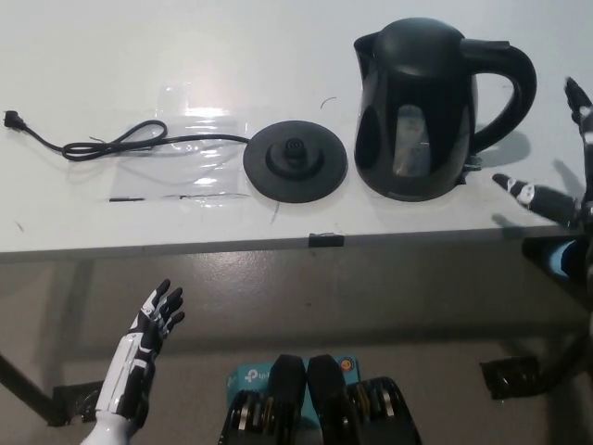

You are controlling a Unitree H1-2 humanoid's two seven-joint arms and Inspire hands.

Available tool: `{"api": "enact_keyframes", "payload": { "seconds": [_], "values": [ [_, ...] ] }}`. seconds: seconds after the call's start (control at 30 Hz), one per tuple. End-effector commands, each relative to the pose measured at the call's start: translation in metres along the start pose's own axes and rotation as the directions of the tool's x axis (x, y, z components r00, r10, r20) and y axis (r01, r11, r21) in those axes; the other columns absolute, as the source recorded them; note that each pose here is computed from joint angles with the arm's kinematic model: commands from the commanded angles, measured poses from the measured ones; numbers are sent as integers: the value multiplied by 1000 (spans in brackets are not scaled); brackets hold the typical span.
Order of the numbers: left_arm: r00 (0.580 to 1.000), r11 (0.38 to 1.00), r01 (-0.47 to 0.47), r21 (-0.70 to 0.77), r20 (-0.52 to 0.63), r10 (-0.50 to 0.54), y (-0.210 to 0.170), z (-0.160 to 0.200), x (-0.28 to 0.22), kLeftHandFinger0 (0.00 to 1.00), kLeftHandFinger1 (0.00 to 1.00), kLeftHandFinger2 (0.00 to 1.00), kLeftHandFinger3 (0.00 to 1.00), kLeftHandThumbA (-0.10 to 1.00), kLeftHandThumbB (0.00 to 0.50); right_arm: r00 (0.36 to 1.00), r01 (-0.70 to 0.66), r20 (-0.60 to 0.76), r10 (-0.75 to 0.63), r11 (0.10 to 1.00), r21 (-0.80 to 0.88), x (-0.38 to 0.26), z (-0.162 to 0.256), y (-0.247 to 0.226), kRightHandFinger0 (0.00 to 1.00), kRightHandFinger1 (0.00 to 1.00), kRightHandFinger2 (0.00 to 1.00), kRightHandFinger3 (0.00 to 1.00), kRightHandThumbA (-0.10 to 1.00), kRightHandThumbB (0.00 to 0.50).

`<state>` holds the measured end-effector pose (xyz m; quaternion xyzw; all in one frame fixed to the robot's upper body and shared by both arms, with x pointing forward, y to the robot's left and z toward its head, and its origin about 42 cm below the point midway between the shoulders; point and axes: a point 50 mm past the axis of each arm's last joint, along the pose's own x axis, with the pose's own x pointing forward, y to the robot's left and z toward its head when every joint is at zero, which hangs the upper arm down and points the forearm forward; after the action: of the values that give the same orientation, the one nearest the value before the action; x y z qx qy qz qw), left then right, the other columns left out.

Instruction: Use the right hand to grab the handle of the kettle from the base and place it on the right side

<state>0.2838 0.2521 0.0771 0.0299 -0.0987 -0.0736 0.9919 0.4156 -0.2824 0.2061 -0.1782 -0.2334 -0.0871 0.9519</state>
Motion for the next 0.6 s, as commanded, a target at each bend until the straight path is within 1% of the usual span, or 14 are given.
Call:
{"api": "enact_keyframes", "payload": {
  "seconds": [0.0, 0.03, 0.07, 0.1, 0.13, 0.17, 0.2, 0.27, 0.3, 0.33, 0.4, 0.47, 0.53, 0.57],
  "values": [
    [1000, 999, 18, 33, 24, -19, 2, 4, -4, 1000, 1000, 1000, 1000, 914, 500, 920, 293, 239, -310, 951, 102, -29, 41, -4, 1000, 1000, 1000, 1000, 1000, 281],
    [1000, 999, 19, 31, 24, -19, 2, 2, -6, 1000, 1000, 1000, 1000, 913, 500, 911, 309, 243, -333, 942, 133, -43, 45, 0, 1000, 1000, 1000, 1000, 1000, 295],
    [999, 999, 21, 32, 24, -21, 2, 2, -5, 1000, 1000, 1000, 1000, 913, 500, 908, 311, 247, -339, 939, 144, -50, 49, 2, 1000, 1000, 1000, 1000, 1000, 320],
    [999, 999, 22, 34, 24, -23, 4, 3, -2, 1000, 1000, 1000, 1000, 915, 500, 904, 314, 255, -343, 938, 149, -56, 53, 5, 1000, 1000, 1000, 1000, 1000, 328],
    [999, 999, 24, 34, 27, -25, 5, 5, 1, 1000, 1000, 1000, 1000, 918, 500, 904, 307, 265, -337, 940, 148, -61, 57, 8, 1000, 1000, 1000, 1000, 1000, 350],
    [999, 999, 27, 31, 25, -27, 6, 6, 4, 1000, 1000, 1000, 1000, 919, 500, 908, 283, 277, -314, 948, 146, -73, 62, 15, 1000, 1000, 1000, 1000, 1000, 357],
    [999, 999, 28, 32, 17, -29, 6, 7, 4, 1000, 1000, 1000, 1000, 921, 500, 914, 257, 294, -279, 960, 111, -86, 64, 21, 1000, 1000, 1000, 1000, 1000, 333],
    [999, 999, 30, 39, 16, -31, 5, 6, 3, 1000, 1000, 1000, 1000, 939, 500, 927, 229, 291, -238, 971, 65, -110, 61, 37, 1000, 1000, 1000, 1000, 1000, 319],
    [999, 999, 30, 44, 18, -31, 4, 4, 1, 1000, 1000, 1000, 1000, 950, 500, 939, 206, 268, -218, 976, 71, -119, 57, 43, 1000, 1000, 1000, 1000, 1000, 342],
    [999, 998, 31, 51, 18, -32, 3, 3, -2, 1000, 1000, 1000, 1000, 953, 500, 950, 183, 241, -199, 979, 85, -126, 54, 48, 1000, 1000, 1000, 1000, 1000, 348],
    [999, 999, 31, 27, 12, -31, 2, 0, -9, 1000, 1000, 1000, 1000, 943, 500, 980, 91, 165, -107, 991, 102, -142, 38, 58, 1000, 1000, 1000, 1000, 1000, 335],
    [999, 999, 34, 14, 2, -34, 2, -3, -10, 1000, 1000, 1000, 1000, 945, 500, 989, 63, 131, -73, 994, 84, -150, 25, 62, 1000, 1000, 1000, 1000, 1000, 303],
    [1000, 999, 30, 9, -8, -30, 2, -5, -11, 1000, 1000, 1000, 1000, 962, 500, 994, 43, 104, -47, 998, 46, -156, 11, 66, 1000, 1000, 1000, 1000, 1000, 311],
    [1000, 999, 27, 17, -9, -27, 3, -5, -13, 1000, 1000, 1000, 1000, 980, 500, 998, 7, 59, -10, 998, 59, -162, 3, 70, 1000, 1000, 1000, 1000, 1000, 330]
  ]
}}
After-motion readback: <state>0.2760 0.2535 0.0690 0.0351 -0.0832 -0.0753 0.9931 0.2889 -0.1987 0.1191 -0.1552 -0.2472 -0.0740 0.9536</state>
